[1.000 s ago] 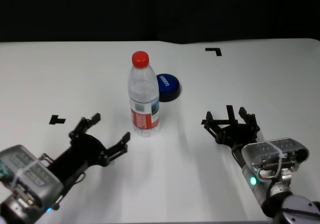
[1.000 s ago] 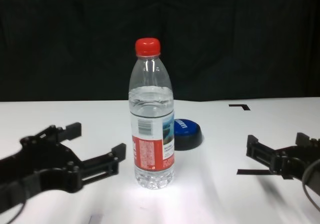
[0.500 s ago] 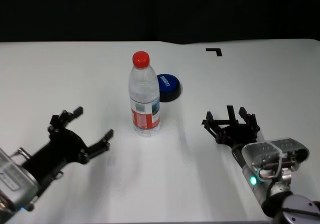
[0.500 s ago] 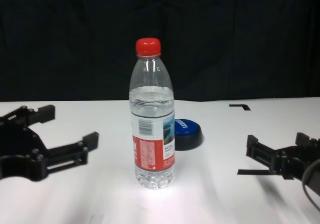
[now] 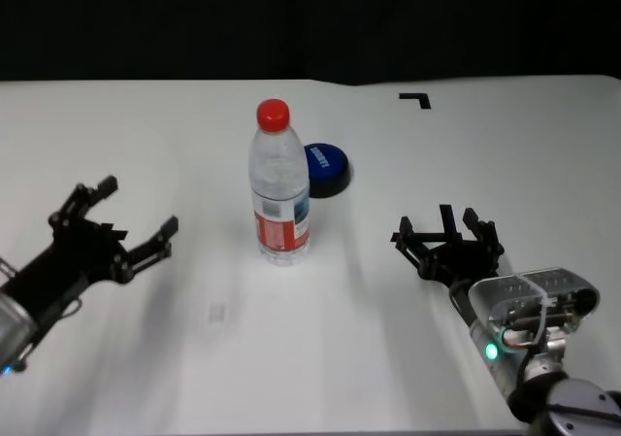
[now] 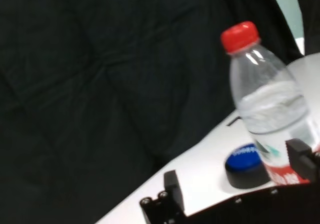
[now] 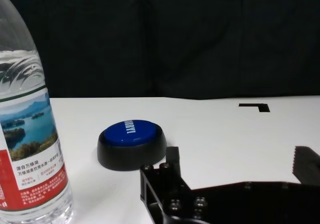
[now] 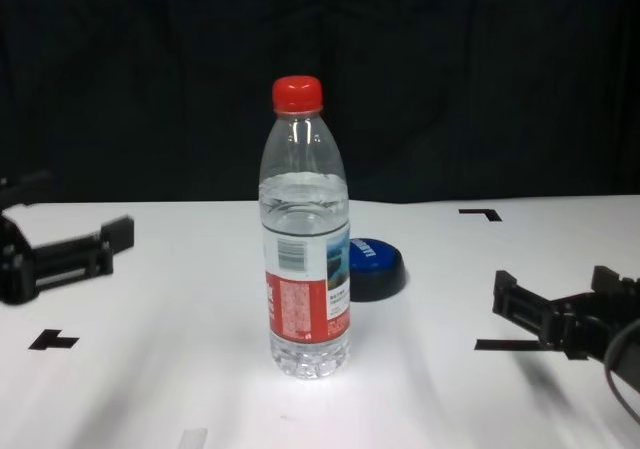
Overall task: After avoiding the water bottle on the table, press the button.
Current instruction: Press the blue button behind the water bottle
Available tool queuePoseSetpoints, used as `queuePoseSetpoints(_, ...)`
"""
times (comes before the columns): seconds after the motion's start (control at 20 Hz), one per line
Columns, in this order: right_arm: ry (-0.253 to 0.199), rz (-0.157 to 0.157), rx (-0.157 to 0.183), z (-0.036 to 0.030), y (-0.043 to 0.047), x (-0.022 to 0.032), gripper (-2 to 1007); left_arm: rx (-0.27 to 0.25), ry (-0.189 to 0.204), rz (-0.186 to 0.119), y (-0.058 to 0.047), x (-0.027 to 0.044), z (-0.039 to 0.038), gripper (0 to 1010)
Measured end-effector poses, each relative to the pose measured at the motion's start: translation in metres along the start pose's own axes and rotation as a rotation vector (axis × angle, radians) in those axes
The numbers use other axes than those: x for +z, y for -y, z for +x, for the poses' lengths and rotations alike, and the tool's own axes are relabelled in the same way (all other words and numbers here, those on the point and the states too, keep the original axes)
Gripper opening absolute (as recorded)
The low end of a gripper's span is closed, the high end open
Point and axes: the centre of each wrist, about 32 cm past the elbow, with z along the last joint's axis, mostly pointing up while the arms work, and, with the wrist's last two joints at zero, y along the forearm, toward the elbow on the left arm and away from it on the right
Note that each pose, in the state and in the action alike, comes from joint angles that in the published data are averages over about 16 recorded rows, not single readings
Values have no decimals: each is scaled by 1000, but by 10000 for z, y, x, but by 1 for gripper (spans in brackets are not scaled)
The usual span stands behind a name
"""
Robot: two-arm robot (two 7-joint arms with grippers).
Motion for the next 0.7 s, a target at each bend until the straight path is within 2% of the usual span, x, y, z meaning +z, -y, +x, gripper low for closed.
queuePoseSetpoints(0.25, 0, 0, 0, 0, 0, 0, 1003, 15, 7, -18, 141, -29, 168, 1003)
queuePoseSetpoints(0.7, 0, 0, 0, 0, 0, 0, 1003, 11, 32, -42, 535, -44, 402, 1003)
